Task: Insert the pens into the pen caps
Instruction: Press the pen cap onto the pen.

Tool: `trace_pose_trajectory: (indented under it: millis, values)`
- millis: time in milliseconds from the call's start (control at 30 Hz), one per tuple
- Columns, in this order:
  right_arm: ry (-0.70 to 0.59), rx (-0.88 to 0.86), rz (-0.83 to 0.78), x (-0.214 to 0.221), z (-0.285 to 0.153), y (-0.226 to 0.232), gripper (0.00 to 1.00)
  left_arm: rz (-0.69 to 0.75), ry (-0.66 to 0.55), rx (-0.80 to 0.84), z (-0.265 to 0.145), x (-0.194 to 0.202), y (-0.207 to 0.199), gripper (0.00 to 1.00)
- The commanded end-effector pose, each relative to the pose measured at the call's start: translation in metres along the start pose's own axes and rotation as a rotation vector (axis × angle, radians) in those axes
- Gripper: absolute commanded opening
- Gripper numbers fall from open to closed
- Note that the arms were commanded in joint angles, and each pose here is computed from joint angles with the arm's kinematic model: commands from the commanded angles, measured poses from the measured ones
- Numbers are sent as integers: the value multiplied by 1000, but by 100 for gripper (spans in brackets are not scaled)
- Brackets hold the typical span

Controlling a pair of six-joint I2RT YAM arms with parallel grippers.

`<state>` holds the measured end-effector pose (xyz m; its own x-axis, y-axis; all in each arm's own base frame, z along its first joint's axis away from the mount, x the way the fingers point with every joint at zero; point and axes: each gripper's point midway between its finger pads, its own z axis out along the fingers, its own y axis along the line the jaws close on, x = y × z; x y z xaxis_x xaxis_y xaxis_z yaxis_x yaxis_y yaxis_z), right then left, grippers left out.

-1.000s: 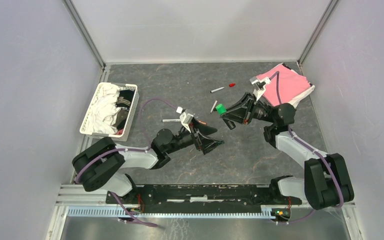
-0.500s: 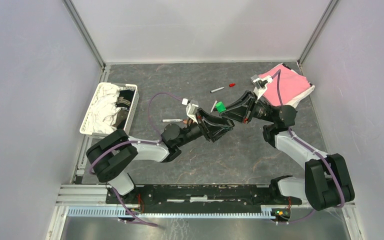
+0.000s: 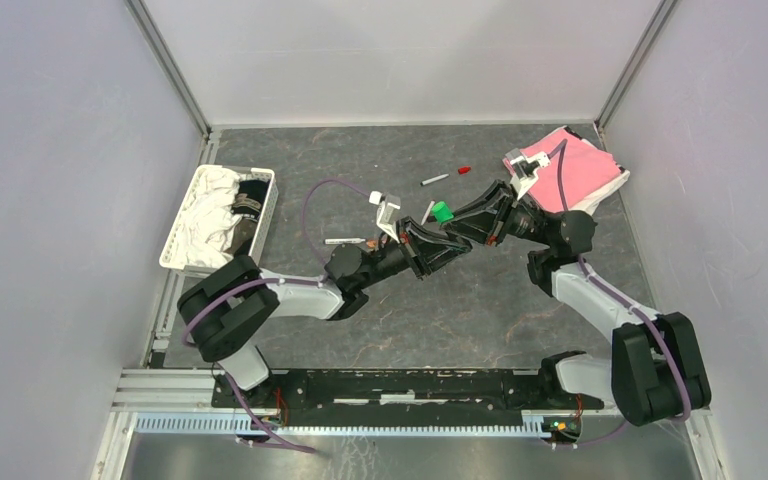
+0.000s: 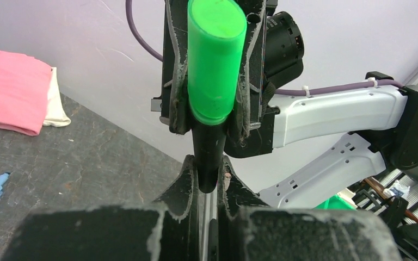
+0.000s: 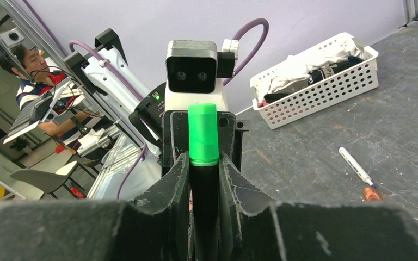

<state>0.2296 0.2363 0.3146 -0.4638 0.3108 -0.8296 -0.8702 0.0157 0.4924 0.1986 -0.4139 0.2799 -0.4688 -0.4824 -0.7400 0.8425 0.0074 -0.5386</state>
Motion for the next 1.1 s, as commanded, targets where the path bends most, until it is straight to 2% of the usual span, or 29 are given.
trace_pose_trajectory:
  millis: [0,100,200,367,567,667,900,1067]
  values:
    - [9,-27,-80,-4,1,11,3,3,-25,63,7,-11,-15,2]
    - [31,-16,-101,2,-1,9,22,38,-8,44,6,-12,-13,2]
    - [50,-12,-119,6,-3,7,31,60,16,30,7,-12,-13,2]
    - [79,-25,-145,11,-4,9,37,86,44,22,8,-13,-14,2]
    - [95,-21,-147,17,-6,7,38,100,47,24,8,-17,-17,2]
    - [100,-16,-143,21,-8,6,36,110,39,31,7,-20,-20,2]
    - [87,-42,-144,15,-6,14,0,111,36,55,9,-22,-24,3]
    - [79,-68,-195,11,-6,22,0,104,43,76,5,-21,-29,23]
